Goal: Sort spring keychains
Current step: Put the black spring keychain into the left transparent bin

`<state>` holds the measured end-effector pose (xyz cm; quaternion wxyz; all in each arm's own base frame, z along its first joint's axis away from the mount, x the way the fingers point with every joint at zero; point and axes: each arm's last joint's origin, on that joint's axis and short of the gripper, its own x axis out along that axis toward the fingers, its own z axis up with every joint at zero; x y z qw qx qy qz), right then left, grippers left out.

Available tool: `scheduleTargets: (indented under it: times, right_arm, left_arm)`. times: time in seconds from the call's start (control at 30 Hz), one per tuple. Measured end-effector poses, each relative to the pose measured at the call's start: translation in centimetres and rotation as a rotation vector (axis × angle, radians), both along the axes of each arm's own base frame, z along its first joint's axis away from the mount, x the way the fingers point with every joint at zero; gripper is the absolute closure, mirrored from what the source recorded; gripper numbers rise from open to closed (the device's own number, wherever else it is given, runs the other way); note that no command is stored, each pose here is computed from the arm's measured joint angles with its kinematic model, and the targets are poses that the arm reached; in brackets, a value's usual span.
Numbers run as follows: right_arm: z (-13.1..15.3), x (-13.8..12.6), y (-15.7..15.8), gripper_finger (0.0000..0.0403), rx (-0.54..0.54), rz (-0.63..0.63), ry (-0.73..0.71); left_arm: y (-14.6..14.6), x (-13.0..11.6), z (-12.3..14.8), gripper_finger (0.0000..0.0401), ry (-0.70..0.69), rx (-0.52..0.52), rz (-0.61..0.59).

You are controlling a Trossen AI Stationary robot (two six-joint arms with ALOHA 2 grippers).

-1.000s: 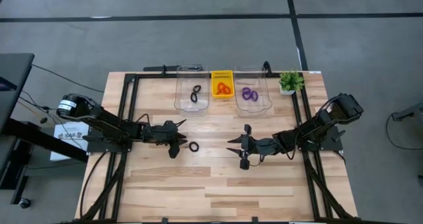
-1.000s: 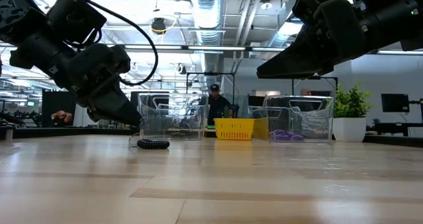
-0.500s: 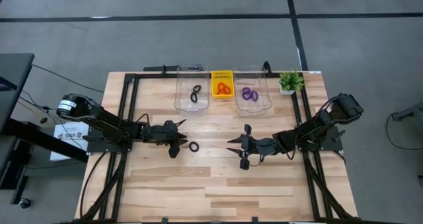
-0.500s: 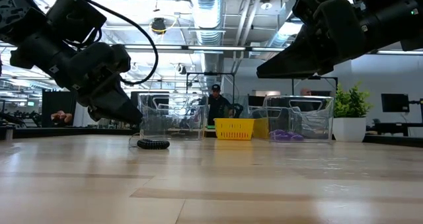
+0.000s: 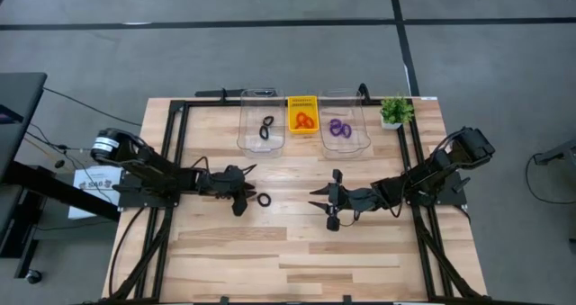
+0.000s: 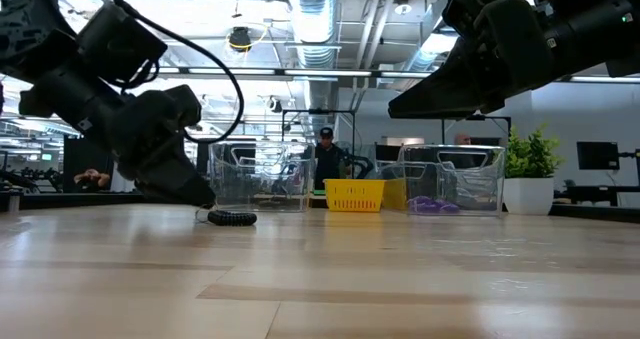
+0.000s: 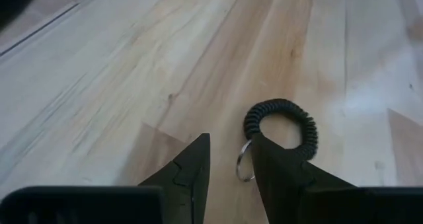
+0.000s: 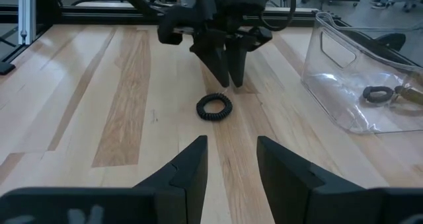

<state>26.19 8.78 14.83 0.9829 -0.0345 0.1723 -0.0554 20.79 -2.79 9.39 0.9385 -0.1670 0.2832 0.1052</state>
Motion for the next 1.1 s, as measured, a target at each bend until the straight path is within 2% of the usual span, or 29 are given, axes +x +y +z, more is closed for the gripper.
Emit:
scheduleTargets:
  times: [1.1]
  right_arm:
    - [-0.02,-0.01,0.0,0.0282,-0.001,0.0,0.001]
  left_arm:
    - [-0.01,0.15,0.08,0.0293,-0.013,-0.033,-0.043]
